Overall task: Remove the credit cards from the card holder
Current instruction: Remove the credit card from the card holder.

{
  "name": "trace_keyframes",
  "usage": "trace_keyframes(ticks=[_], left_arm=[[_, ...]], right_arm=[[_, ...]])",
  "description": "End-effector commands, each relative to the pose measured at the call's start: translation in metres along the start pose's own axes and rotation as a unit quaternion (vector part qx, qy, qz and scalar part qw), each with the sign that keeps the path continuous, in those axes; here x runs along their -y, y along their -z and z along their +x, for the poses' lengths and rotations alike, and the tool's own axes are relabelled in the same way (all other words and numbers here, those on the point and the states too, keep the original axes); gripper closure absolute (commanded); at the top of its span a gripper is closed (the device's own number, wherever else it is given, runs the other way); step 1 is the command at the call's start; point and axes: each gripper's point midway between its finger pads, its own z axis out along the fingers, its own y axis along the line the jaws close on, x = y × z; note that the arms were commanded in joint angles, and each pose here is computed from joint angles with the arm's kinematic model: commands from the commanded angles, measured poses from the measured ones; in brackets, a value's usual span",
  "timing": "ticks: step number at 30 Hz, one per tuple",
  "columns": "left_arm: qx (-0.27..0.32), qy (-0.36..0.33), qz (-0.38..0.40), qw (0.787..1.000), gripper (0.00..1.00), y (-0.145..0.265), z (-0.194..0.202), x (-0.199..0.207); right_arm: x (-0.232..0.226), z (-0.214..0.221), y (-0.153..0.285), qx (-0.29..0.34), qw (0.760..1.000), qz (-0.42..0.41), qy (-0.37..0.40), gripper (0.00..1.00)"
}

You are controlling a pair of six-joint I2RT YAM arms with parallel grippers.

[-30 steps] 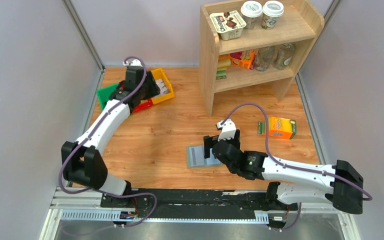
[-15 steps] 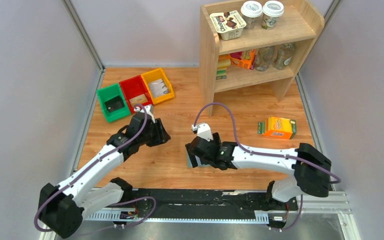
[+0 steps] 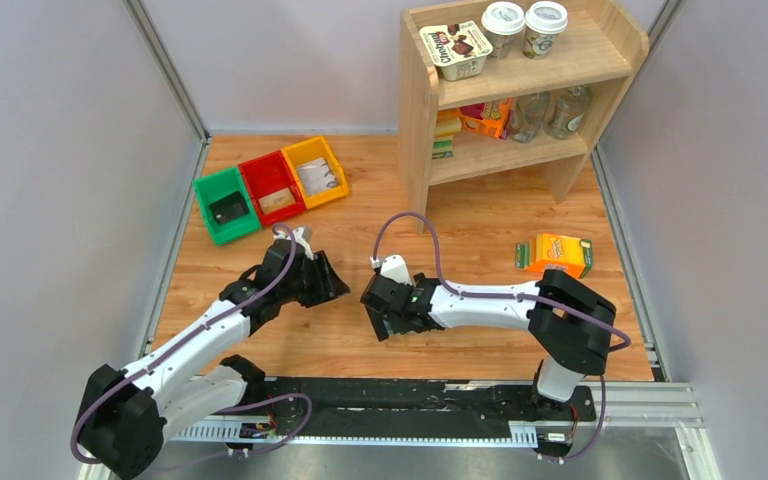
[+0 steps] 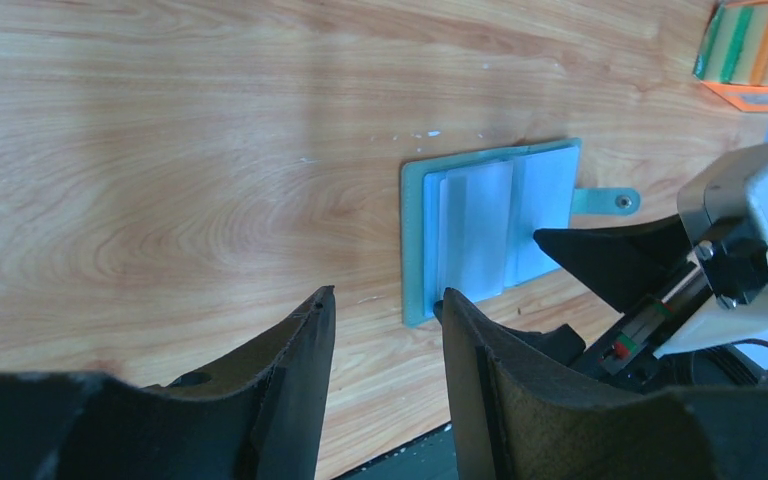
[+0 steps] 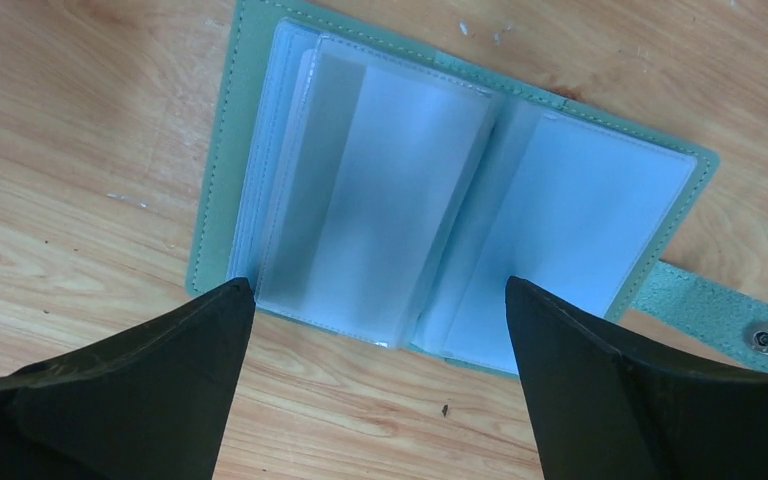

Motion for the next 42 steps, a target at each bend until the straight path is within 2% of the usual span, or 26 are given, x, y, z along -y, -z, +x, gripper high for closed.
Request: trace_keyframes(ticks=[1,6,13,21,25,29,31,37,42], left_arm=[[0.0,0.003,0.041,0.999,0.48,-0.004,-0.002,0.02],[-0.01,0.0,0.048,0.999,0.48,-0.008,0.003,0.026],[-0.023,-0.008,0.062,0.998,0.48,-0.014,0.007,0.041],[-0.047,-0.02,0.075,0.996,0.5,-0.031,0.014,0.062],[-0.067,-0.036,0.077,0.994,0.56,-0.043,0.024,0.074],[-0.09,-0.047,0.073,0.992,0.73,-0.059,0.034,0.081],[-0.098,-0.05,0.074,0.991,0.78,-0.066,0.038,0.084],[-0.133,-0.058,0.045,0.988,0.88,-0.087,0.058,0.072],[-0.161,-0.058,0.007,0.985,0.9,-0.098,0.078,0.047]], right_arm=[[0.001,-0.007,-0.002,-0.004,0.999,-0.006,-0.033,0.0],[0.005,-0.004,-0.006,-0.013,0.998,-0.035,-0.059,0.07],[0.015,0.003,-0.012,-0.026,0.994,-0.058,-0.094,0.33],[0.022,0.007,-0.015,-0.032,0.988,-0.084,-0.126,0.45],[0.024,0.008,-0.016,-0.033,0.985,-0.096,-0.137,0.46],[0.025,0.009,-0.017,-0.033,0.983,-0.104,-0.145,0.46],[0.026,0.008,-0.017,-0.033,0.983,-0.106,-0.149,0.47],[0.027,0.008,-0.017,-0.034,0.982,-0.105,-0.151,0.49],[0.032,0.009,-0.017,-0.035,0.983,-0.092,-0.156,0.5]])
